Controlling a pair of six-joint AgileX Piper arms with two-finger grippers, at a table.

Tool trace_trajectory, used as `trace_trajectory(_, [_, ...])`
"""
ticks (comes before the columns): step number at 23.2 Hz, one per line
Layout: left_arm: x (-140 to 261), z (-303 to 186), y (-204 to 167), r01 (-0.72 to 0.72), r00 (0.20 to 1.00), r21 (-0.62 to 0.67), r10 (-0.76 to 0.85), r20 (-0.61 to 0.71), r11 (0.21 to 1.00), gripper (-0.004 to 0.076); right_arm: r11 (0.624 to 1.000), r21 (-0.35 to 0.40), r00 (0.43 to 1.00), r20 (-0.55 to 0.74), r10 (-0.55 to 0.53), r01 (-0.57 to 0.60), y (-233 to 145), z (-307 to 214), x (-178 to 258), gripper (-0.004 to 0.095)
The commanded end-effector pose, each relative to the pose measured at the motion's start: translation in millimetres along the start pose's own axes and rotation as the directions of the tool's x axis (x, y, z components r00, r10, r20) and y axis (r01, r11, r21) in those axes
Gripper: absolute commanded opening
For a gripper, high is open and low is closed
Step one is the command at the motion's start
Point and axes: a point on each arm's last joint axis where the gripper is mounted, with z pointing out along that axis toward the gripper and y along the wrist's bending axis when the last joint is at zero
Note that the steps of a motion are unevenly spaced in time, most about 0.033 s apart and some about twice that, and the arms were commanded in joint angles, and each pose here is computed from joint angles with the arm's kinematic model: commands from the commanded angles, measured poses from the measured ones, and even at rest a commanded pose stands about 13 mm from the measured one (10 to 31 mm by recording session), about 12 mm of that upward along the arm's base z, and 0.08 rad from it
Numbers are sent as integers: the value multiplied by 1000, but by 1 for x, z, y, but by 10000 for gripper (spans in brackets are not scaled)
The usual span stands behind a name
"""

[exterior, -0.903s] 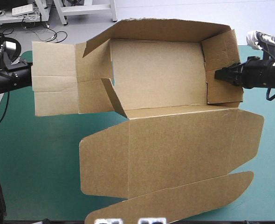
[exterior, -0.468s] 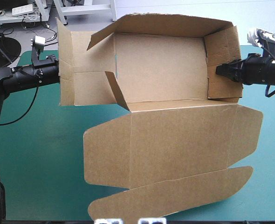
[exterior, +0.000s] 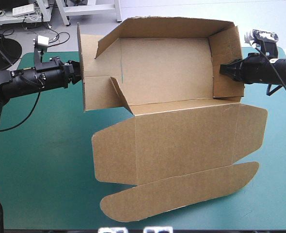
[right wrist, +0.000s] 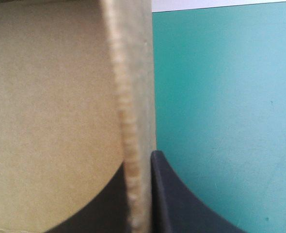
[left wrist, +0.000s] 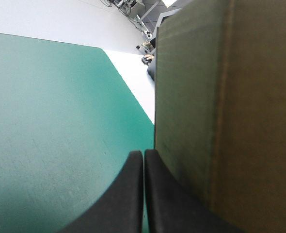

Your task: Fold the box

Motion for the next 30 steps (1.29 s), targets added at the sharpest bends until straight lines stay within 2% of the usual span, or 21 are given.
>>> trace_trajectory(1, [-1, -9, -37, -48, 999, 126, 46, 14, 991, -8, 1000, -12, 991, 135, 13, -11, 10, -14, -15, -4])
trace_trajectory(9, [6, 2, -46, -63, 997, 148, 68, -27, 987, -10, 999, -33, 988, 151, -15, 20, 23, 4, -17, 0])
trace_trajectory(18, [8, 7, -43, -90, 994, 97, 95, -46, 991, -8, 998, -45, 986, 165, -32, 40, 37, 22, -18, 0])
trace_trajectory(20, [11, 7, -44, -90, 993, 113, 98, -71, 989, 34, 998, -46, 986, 166, -30, 38, 40, 28, -17, 0])
trace_trajectory(24, [12, 7, -45, -90, 991, 121, 100, -84, 989, 271, 998, -39, 987, 157, -41, 48, 46, 46, -15, 0])
trace_trajectory(26, [12, 7, -44, -91, 991, 118, 102, -87, 989, 339, 998, -40, 987, 153, -39, 46, 47, 52, -15, 0])
trace_trajectory(30, [12, 7, -44, -92, 991, 117, 102, -88, 989, 368, 999, -35, 986, 160, -36, 42, 45, 58, -15, 0])
